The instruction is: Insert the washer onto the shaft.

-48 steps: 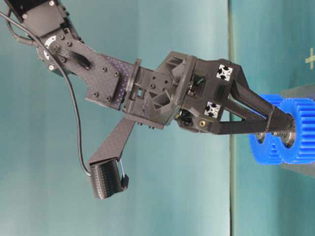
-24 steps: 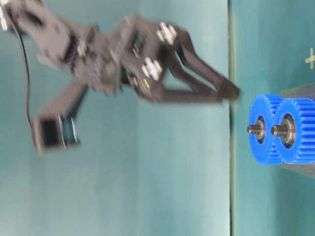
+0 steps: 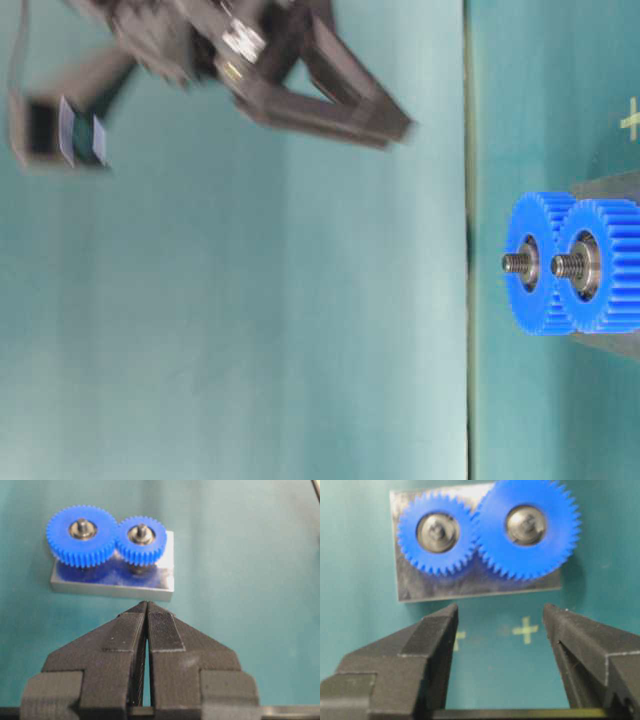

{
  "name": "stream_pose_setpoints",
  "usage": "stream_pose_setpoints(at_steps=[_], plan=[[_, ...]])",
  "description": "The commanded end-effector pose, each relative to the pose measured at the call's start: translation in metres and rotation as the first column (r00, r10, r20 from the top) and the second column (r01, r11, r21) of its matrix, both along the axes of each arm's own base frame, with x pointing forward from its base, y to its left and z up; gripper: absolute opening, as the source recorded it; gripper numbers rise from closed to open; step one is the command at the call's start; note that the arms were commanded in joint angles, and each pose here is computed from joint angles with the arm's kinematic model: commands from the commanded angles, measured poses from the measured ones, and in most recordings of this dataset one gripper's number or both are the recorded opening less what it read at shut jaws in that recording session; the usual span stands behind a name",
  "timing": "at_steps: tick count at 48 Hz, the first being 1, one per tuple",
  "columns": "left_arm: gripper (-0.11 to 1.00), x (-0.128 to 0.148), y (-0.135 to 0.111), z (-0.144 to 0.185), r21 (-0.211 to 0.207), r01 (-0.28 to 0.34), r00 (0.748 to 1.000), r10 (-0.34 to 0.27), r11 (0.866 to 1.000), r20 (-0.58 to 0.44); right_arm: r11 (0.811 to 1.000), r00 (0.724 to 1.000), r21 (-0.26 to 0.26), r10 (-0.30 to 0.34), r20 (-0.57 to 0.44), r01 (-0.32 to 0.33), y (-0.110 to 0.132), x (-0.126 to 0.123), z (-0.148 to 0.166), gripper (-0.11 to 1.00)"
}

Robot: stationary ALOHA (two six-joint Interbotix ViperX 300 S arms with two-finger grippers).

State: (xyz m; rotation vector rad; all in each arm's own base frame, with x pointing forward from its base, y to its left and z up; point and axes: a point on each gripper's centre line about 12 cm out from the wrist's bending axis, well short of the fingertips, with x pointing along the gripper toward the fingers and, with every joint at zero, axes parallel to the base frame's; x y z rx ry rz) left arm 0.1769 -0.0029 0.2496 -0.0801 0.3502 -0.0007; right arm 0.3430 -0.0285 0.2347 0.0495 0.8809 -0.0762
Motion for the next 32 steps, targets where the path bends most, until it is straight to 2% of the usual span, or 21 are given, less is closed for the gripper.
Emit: stream_pose_setpoints(at_steps=[1,15,19,25,32], plan=[[0.01,0.003,0.000,0.006,0.003,0.001,1.000,-0.001,1.000,0.018,1.000,0.998,-0.001,-0.008,0.063,0.009,0.000,-0.012,0.011,0.69],[0.01,0.003,0.001,0.006,0.004,-0.005,0.999,0.005,1.000,0.038,1.000,0.995,0.000,-0.011,0.095,0.011,0.003,-0.041,0.004,0.69],[0.01,0.002,0.001,0.004,-0.008,-0.008,0.999,0.008,1.000,0.047,1.000,0.992,-0.005,-0.010,0.124,0.010,0.003,-0.048,0.005,0.69],[0.01,0.001,0.001,0.001,-0.013,-0.008,0.997,0.009,1.000,0.083,1.000,0.978,-0.012,-0.010,0.207,0.013,0.004,-0.058,0.004,0.69],[0.01,0.000,0.001,-0.001,-0.010,-0.006,0.994,0.007,1.000,0.109,1.000,0.947,-0.016,-0.012,0.321,0.018,0.006,-0.072,0.004,0.69]])
